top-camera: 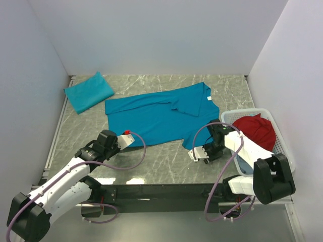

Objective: Fold and stack the t-shirts
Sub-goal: Fold the tshirt

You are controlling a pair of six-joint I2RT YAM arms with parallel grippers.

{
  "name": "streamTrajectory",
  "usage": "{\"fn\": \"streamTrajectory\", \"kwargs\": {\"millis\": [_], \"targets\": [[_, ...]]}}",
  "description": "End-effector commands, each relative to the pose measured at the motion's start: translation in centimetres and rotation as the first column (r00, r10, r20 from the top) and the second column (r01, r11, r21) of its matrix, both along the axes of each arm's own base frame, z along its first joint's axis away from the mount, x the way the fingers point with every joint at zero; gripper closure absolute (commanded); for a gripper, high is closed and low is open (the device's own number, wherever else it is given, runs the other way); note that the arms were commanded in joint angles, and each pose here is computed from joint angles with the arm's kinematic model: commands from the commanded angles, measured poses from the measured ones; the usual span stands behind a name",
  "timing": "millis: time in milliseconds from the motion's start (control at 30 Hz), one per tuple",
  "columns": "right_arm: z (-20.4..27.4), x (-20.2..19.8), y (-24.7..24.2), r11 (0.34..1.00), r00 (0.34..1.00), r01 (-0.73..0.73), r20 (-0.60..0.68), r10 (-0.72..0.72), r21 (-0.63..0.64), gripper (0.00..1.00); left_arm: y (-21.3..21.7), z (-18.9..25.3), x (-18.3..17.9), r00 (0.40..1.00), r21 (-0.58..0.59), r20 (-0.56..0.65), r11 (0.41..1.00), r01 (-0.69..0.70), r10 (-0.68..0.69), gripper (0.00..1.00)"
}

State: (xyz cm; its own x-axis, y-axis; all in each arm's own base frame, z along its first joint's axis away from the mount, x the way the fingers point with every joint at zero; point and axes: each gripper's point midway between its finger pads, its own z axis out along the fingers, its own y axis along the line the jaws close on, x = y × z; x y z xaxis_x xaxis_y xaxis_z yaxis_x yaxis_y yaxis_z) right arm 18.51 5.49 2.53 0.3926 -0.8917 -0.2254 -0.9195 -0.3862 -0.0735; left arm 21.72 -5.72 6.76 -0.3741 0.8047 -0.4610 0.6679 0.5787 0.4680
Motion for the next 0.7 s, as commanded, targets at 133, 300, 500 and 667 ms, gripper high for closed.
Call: {"fn": "streamTrajectory", "kwargs": {"millis": [133, 300, 500, 667], "targets": [[-1.3, 0.3, 0.4, 0.999, 1.0, -0.013, -0.009, 0.012, -0.038, 0.58, -0.1, 1.2, 0.5, 0.999, -0.03, 0.041, 0.999, -0.018, 0.019, 0.99], [-1.9, -0.1, -0.3, 0.997, 1.0, -0.009, -0.016, 0.008, -0.078, 0.6, -0.1, 1.2, 0.5, 0.999, -0.031, 0.043, 0.999, -0.018, 0.019, 1.0], [-2.0, -0.1, -0.6, 0.996, 1.0, 0.002, -0.012, -0.003, -0.086, 0.6, -0.2, 1.3, 0.5, 0.999, -0.037, 0.048, 0.999, -0.013, 0.015, 1.0], [-2.5, -0.1, -0.3, 0.997, 0.999, 0.019, -0.028, -0.021, -0.078, 0.79, -0.3, 1.4, 0.5, 0.998, -0.042, 0.054, 0.999, -0.012, 0.014, 1.0]]}}
